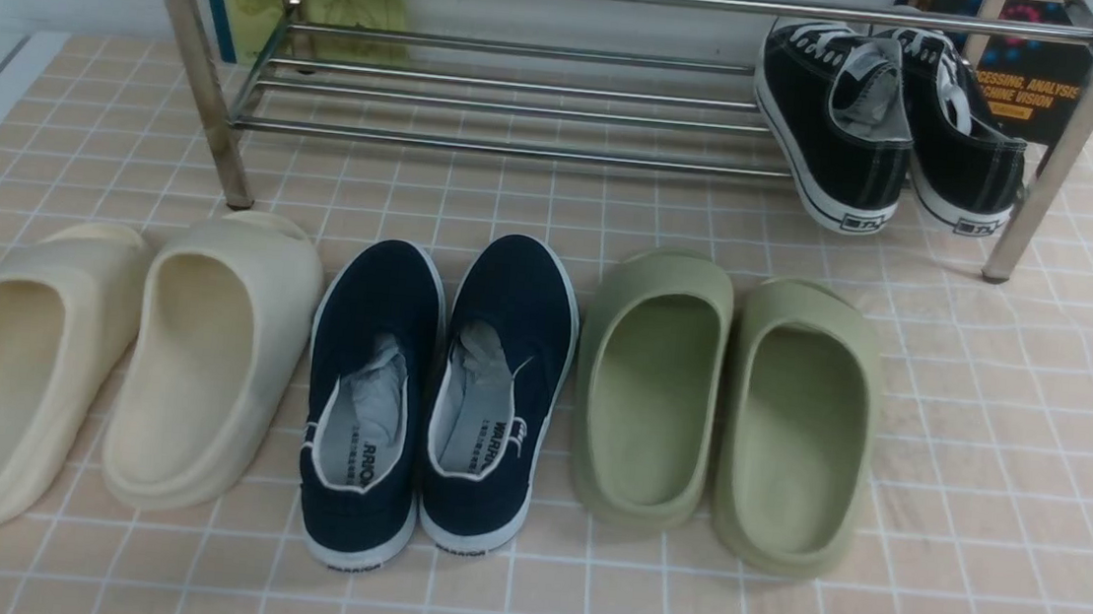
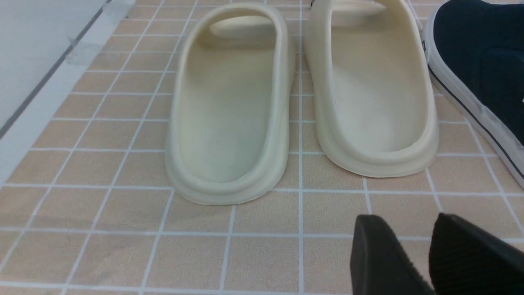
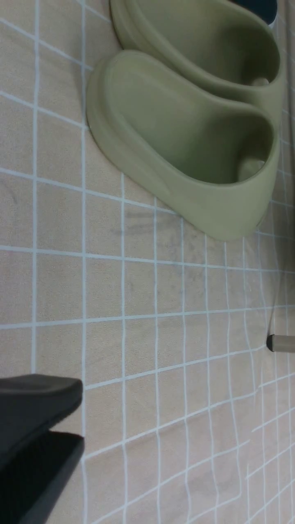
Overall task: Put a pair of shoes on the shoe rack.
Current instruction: Use the left arm to grab the shoe closest to it
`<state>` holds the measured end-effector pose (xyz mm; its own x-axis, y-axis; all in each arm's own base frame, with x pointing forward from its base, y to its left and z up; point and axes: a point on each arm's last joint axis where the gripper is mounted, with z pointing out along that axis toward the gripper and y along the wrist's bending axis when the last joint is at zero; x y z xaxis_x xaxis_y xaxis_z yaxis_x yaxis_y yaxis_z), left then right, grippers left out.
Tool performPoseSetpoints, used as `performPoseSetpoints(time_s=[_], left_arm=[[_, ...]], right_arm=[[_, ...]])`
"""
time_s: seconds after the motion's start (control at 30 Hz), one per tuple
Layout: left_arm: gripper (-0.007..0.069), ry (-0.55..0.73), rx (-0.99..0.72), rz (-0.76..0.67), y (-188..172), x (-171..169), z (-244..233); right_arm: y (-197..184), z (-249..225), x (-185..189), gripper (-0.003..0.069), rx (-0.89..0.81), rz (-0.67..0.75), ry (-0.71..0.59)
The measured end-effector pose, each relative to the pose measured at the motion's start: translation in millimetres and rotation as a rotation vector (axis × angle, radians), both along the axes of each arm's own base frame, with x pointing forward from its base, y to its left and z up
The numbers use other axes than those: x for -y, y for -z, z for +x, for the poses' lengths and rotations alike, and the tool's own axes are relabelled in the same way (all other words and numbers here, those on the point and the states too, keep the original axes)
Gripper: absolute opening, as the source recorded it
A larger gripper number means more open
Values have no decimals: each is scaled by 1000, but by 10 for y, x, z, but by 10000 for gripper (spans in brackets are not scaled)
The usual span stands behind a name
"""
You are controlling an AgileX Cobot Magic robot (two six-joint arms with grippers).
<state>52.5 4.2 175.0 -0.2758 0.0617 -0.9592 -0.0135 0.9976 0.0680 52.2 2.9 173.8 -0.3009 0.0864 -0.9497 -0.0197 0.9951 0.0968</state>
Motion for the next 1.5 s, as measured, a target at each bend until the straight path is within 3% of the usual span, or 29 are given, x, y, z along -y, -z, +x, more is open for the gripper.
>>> performPoseSetpoints(time_s=[0.57, 0.9, 1.03, 1.1, 1.2, 1.27, 1.4, 1.5], left_arm=[[240, 13, 61, -1, -34, 12, 17], [240, 136, 681, -28, -579, 120, -38], [227, 175, 954, -218, -806, 112, -172], [205, 168, 992, -305, -932, 84, -211], [115, 141, 920, -338, -1283, 63, -252], [43, 110, 791, -280, -1555, 62, -219], [12, 50, 472, -193, -1825, 53, 25], [12, 26, 267, -185, -1740, 59, 343]], right_arm=[[1, 0, 0, 174, -1, 0, 0], [1, 0, 0, 184, -1, 0, 0], [1, 0, 0, 189, -1, 0, 0], [1, 0, 0, 192, -1, 0, 0], [1, 0, 0, 195, -1, 0, 0], [1, 0, 0, 199, -1, 0, 0], [1, 0, 0, 205, -1, 0, 0], [1, 0, 0, 209, -1, 0, 0]])
